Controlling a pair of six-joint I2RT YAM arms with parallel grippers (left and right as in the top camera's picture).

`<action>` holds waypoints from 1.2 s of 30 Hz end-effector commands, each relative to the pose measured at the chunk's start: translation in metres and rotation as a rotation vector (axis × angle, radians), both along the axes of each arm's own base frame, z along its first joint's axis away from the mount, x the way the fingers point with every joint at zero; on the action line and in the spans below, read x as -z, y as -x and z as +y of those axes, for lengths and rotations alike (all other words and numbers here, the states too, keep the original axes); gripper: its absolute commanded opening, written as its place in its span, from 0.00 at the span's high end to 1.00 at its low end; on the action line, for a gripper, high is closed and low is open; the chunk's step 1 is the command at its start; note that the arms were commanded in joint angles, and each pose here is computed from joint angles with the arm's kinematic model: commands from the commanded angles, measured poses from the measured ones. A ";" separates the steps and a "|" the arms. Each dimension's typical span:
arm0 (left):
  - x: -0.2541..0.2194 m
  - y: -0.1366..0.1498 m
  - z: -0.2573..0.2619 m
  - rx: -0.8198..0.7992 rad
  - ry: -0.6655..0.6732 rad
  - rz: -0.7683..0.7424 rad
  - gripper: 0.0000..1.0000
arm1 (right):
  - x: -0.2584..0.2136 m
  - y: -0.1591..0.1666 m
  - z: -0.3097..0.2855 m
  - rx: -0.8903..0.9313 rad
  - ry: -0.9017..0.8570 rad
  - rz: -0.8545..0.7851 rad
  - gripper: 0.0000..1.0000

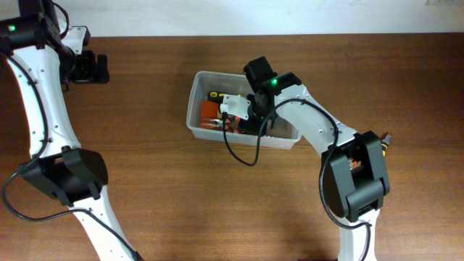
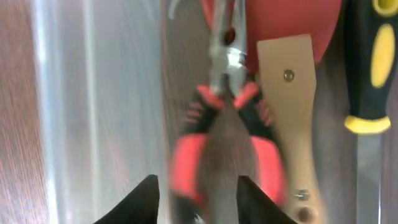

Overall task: Pack container
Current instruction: 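Carry the pliers with the right gripper into the container and release, then move the right gripper back over the red cutting pliers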

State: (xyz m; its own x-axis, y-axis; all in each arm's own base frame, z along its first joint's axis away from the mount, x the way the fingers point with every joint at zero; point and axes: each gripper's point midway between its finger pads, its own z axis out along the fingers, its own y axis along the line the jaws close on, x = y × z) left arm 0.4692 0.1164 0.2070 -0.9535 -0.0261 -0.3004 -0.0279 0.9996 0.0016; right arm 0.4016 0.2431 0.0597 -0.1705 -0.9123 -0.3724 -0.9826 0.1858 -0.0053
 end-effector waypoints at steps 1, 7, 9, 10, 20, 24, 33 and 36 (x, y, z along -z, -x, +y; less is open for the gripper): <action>0.001 0.001 0.003 -0.018 -0.002 0.004 0.01 | -0.018 -0.006 -0.003 0.044 0.032 -0.051 0.60; 0.001 0.001 0.003 -0.018 -0.002 0.004 0.01 | -0.079 -0.034 -0.034 0.248 0.087 -0.217 0.66; 0.001 0.001 0.003 -0.018 -0.002 0.004 0.01 | -0.116 -0.047 -0.059 0.392 0.094 -0.289 0.66; 0.001 0.001 0.003 -0.018 -0.002 0.004 0.01 | -0.130 -0.050 -0.071 0.452 0.093 -0.311 0.65; 0.001 0.001 0.003 -0.018 -0.002 0.004 0.01 | -0.239 -0.042 -0.271 1.406 -0.134 -0.318 0.51; 0.001 0.001 0.003 -0.018 -0.002 0.004 0.01 | -0.204 -0.008 -0.335 1.695 -0.126 -0.099 0.49; 0.001 0.001 0.003 -0.018 -0.002 0.004 0.01 | -0.111 0.056 -0.330 1.786 -0.046 0.394 0.49; 0.001 0.001 0.003 -0.018 -0.002 0.004 0.01 | -0.089 0.058 -0.321 1.712 -0.016 0.403 0.48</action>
